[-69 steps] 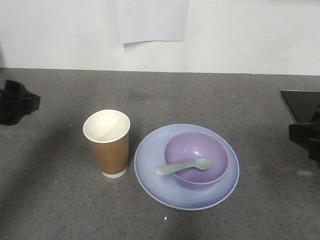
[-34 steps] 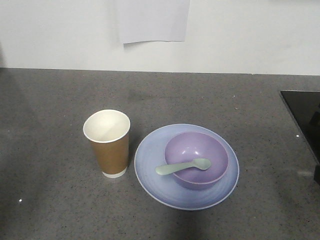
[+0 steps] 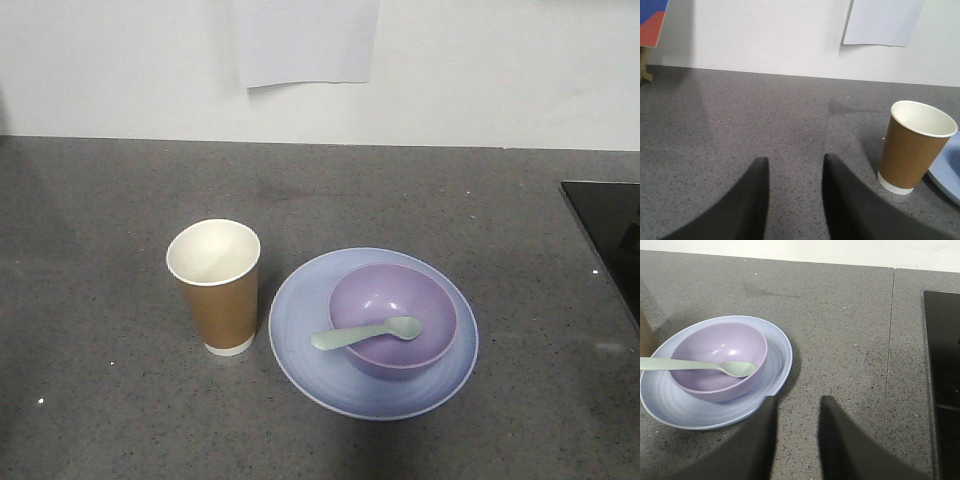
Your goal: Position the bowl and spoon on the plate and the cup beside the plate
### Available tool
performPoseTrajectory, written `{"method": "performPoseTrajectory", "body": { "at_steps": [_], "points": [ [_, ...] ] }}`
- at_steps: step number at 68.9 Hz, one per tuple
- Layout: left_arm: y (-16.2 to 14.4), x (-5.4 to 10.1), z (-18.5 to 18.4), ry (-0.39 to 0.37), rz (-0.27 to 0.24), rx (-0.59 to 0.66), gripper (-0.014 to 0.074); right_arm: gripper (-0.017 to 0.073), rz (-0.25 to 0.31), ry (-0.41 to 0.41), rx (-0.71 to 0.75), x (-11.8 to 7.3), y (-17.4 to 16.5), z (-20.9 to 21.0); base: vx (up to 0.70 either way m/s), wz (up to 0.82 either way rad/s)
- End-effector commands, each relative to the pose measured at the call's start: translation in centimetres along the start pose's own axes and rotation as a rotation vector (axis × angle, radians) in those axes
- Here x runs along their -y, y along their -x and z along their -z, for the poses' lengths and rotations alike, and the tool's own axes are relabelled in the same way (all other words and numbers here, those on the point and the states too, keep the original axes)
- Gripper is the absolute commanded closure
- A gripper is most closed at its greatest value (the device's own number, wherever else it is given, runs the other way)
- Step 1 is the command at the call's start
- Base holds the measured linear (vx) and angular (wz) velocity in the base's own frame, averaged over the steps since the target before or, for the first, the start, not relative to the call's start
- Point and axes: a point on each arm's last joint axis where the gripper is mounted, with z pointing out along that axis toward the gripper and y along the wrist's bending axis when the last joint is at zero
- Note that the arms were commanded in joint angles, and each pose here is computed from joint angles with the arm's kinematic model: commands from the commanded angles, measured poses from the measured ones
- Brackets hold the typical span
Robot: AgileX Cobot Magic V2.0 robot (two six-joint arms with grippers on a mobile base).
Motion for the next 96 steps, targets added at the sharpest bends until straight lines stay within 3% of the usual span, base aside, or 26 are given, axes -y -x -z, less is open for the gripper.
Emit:
{"method": "performPoseTrajectory", "body": {
  "at_steps": [1,74,81,96],
  "points": [
    [1.1,0.3,0.1,-0.023,-0.006,0.071,0.0601,0.0565,0.009,0.006,0.098,-0.1,1.4,0.4,0.00,0.00],
    [1.1,0.3,0.0,-0.027,-0.009,0.079,0.0601,0.0569,0.004,0.009,0.097,-0.1,1.4,0.4,0.00,0.00],
    [0.9,0.6,-0.7,-0.061,-0.037,0.135,0.0601,0.0569,0.004,0.009,0.097,-0.1,1.4,0.4,0.00,0.00],
    [-1.7,1.5,-3.2,-0.152,-0.178,0.220,0.0601,0.0569,0.004,0.009,0.097,-0.1,1.4,0.4,0.00,0.00]
  ]
}}
